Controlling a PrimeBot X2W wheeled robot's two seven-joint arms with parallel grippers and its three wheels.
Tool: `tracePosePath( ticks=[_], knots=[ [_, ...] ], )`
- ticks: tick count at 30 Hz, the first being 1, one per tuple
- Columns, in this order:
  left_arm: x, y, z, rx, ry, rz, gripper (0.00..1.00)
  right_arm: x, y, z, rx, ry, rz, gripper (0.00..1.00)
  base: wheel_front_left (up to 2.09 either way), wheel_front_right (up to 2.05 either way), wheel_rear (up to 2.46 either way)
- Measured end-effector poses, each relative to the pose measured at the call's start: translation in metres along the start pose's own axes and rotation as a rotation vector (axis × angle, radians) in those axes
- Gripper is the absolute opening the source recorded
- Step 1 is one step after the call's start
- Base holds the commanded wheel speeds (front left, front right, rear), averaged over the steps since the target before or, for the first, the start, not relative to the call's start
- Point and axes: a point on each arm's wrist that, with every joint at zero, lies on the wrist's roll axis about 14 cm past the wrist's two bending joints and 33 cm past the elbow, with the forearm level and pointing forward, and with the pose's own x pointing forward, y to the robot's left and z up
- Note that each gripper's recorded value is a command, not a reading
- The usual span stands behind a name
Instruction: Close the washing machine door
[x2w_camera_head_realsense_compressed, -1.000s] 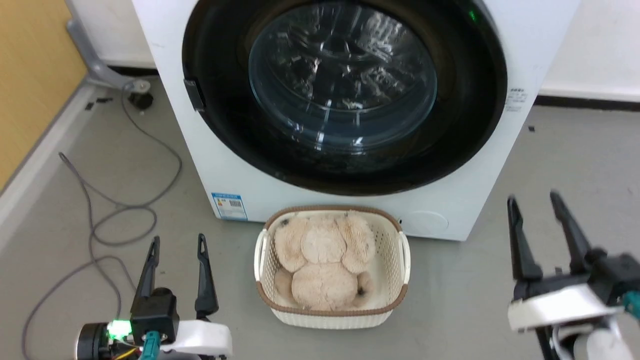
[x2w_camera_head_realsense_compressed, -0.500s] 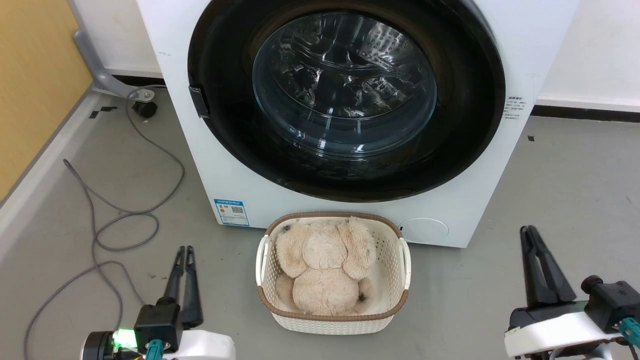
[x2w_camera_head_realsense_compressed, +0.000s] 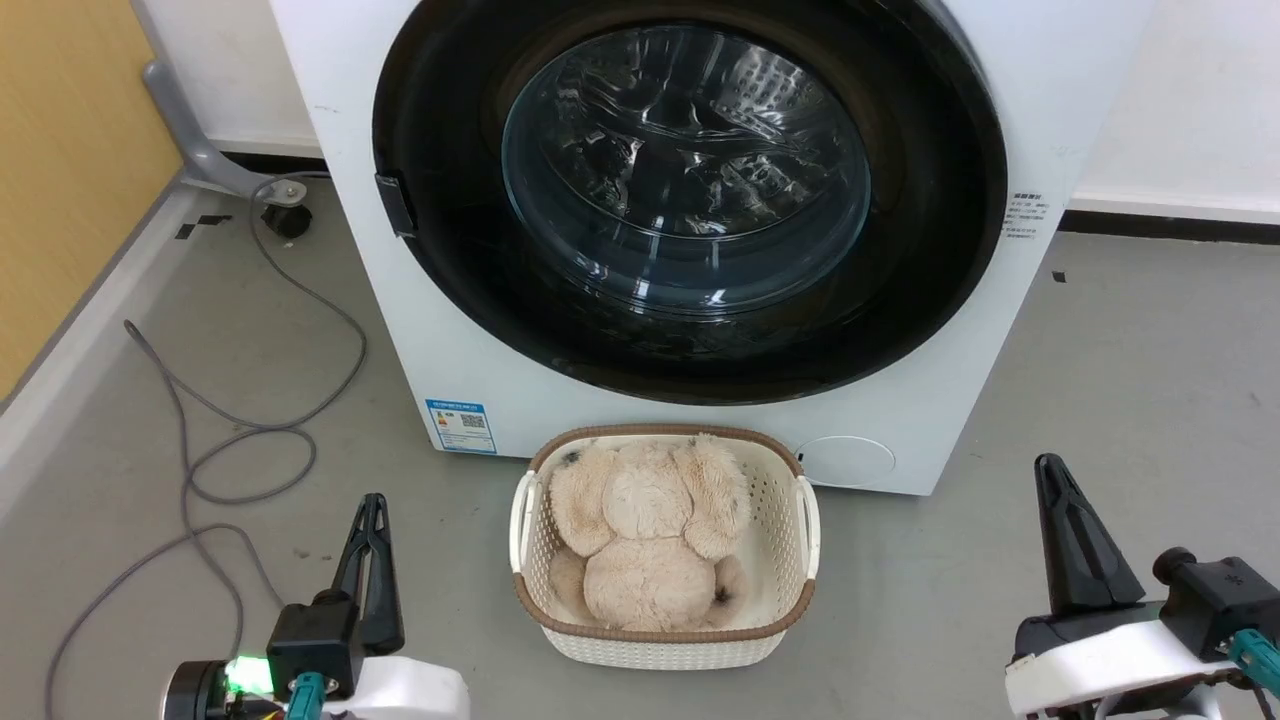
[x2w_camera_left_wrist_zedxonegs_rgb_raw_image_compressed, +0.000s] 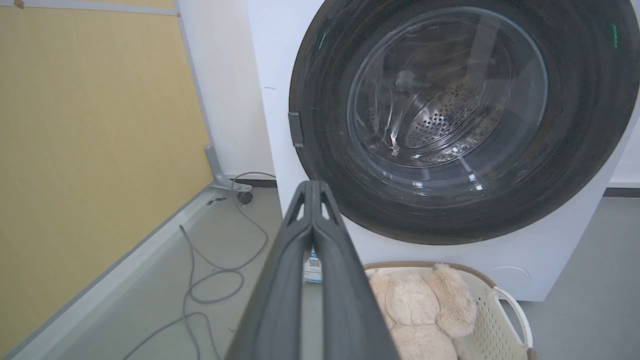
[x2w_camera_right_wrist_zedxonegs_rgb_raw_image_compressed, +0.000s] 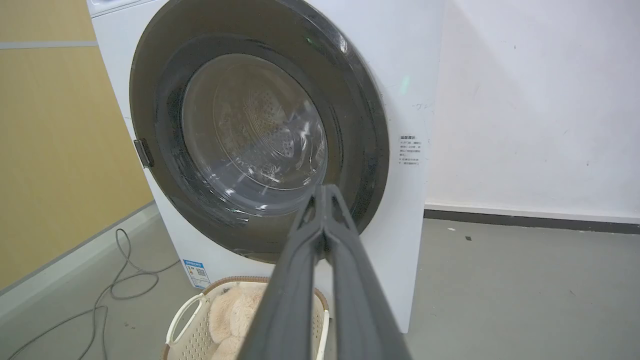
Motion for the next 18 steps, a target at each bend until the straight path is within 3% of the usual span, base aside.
tracePosePath(
  ticks=[18],
  knots=[
    [0.002, -0.003, -0.0025, -0.009, 0.028, -0.022, 0.0, -0.0008, 0.0009, -0.0012, -0.021, 0.026, 0.005, 0.0, 0.0, 0.0, 0.0]
  ],
)
